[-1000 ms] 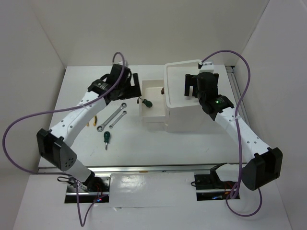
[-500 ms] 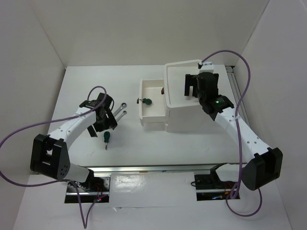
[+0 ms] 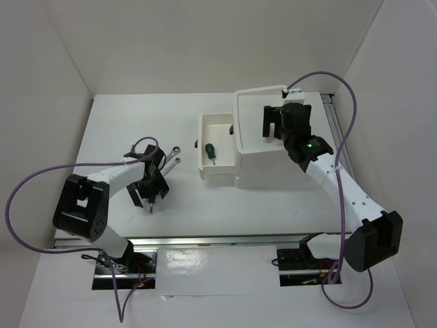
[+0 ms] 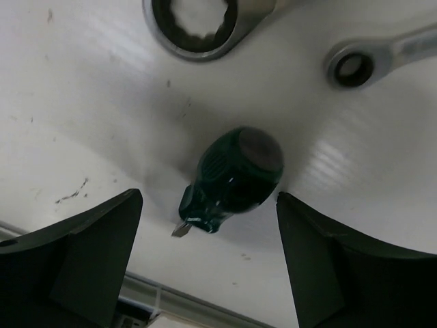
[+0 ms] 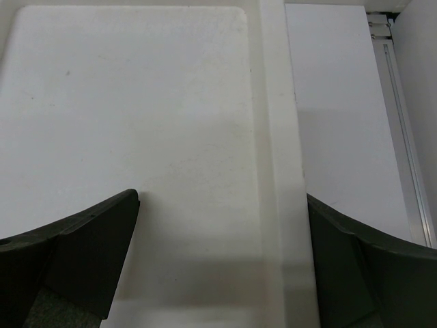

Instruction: Sort the tools into containers

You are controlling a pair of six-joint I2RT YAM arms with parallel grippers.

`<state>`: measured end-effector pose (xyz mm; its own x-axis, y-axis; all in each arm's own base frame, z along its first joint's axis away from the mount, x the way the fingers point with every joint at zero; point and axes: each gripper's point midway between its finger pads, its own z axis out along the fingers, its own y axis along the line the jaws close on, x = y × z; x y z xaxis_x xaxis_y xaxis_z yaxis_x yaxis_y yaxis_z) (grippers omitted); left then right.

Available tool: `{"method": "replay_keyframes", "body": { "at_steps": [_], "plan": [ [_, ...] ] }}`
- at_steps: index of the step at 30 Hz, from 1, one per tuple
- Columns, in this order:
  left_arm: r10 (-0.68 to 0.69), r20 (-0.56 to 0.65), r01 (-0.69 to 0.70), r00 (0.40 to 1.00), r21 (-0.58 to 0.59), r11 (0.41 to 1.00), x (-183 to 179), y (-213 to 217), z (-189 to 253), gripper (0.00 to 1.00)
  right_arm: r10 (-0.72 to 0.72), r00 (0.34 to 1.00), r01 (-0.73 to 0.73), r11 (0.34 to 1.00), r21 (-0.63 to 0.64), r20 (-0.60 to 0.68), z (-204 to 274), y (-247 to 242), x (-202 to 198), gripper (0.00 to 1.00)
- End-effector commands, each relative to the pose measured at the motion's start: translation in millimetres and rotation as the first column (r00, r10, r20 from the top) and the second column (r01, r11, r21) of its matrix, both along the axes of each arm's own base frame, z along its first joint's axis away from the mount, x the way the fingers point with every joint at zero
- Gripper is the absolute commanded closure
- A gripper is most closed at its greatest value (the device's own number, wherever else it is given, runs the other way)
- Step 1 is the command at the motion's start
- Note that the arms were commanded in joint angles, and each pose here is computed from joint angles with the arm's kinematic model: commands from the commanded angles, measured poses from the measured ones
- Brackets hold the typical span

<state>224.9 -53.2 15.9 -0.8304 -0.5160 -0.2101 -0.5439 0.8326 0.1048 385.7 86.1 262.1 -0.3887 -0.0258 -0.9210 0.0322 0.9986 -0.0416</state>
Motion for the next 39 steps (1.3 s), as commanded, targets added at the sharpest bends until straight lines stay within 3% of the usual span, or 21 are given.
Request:
{"method": "replay_keyframes", "body": {
  "at_steps": [1,4,6,8,10,13,16,19,23,26,31,36,38,39],
  "plan": [
    [0.01,-0.003,-0.01,1.0,0.001,1.0,10,7,-18,0.08,0.058,0.977,-0.056,0.998,0.015,-0.206,-51,10,-34,0.0],
    [-0.004,-0.016,0.004,1.0,-0.005,1.0,11,6,-25,0.17,0.058,0.977,-0.056,0.998,0.015,-0.206,-51,10,-34,0.0],
    [-0.014,-0.022,0.014,1.0,-0.014,1.0,12,4,-28,0.42,0.058,0.977,-0.056,0.998,0.015,-0.206,-51,10,-34,0.0],
    [-0.014,-0.022,0.014,1.0,-0.014,1.0,12,4,-28,0.79,0.059,0.979,-0.056,0.998,0.018,-0.197,-50,10,-33,0.0],
    [-0.024,-0.024,0.023,0.999,-0.023,0.999,8,1,-28,1.0,0.05,0.979,-0.049,0.999,0.013,-0.195,-49,9,-32,0.0],
    [-0.052,-0.011,0.052,0.999,-0.027,0.998,1,-7,-19,1.0,0.049,0.977,-0.049,0.999,0.009,-0.205,-53,9,-31,0.0],
    [-0.089,0.094,0.091,0.992,-0.026,0.995,8,-23,23,1.0,0.048,0.974,-0.048,0.999,0.003,-0.222,-58,9,-32,0.0],
    [-0.139,0.31,0.169,0.941,-0.072,0.983,32,-54,99,1.0,0.049,0.977,-0.049,0.999,0.009,-0.205,-51,9,-31,0.0],
    [-0.163,0.6,0.306,0.783,-0.145,0.941,74,-99,209,1.0,0.032,0.979,-0.033,0.999,-0.002,-0.201,-50,6,-31,0.0],
    [-0.204,0.728,0.449,0.655,-0.158,0.879,104,-135,248,1.0,0.032,0.979,-0.033,0.999,-0.002,-0.201,-51,5,-33,0.0],
    [-0.246,0.818,0.587,0.521,-0.133,0.799,151,-180,264,1.0,0.049,0.978,-0.049,0.999,0.003,-0.203,-52,8,-37,0.0],
    [-0.266,0.833,0.666,0.484,-0.154,0.73,195,-229,242,1.0,0.038,0.975,-0.043,0.999,-0.016,-0.217,-58,9,-36,0.0],
    [-0.271,0.827,0.664,0.493,-0.156,0.731,205,-235,235,0.99,0.038,0.974,-0.043,0.999,-0.02,-0.225,-60,9,-37,0.0],
    [-0.25,0.834,0.637,0.492,-0.15,0.756,215,-234,240,0.78,0.029,0.972,-0.036,0.999,-0.028,-0.231,-63,7,-36,0.0]
  ]
}}
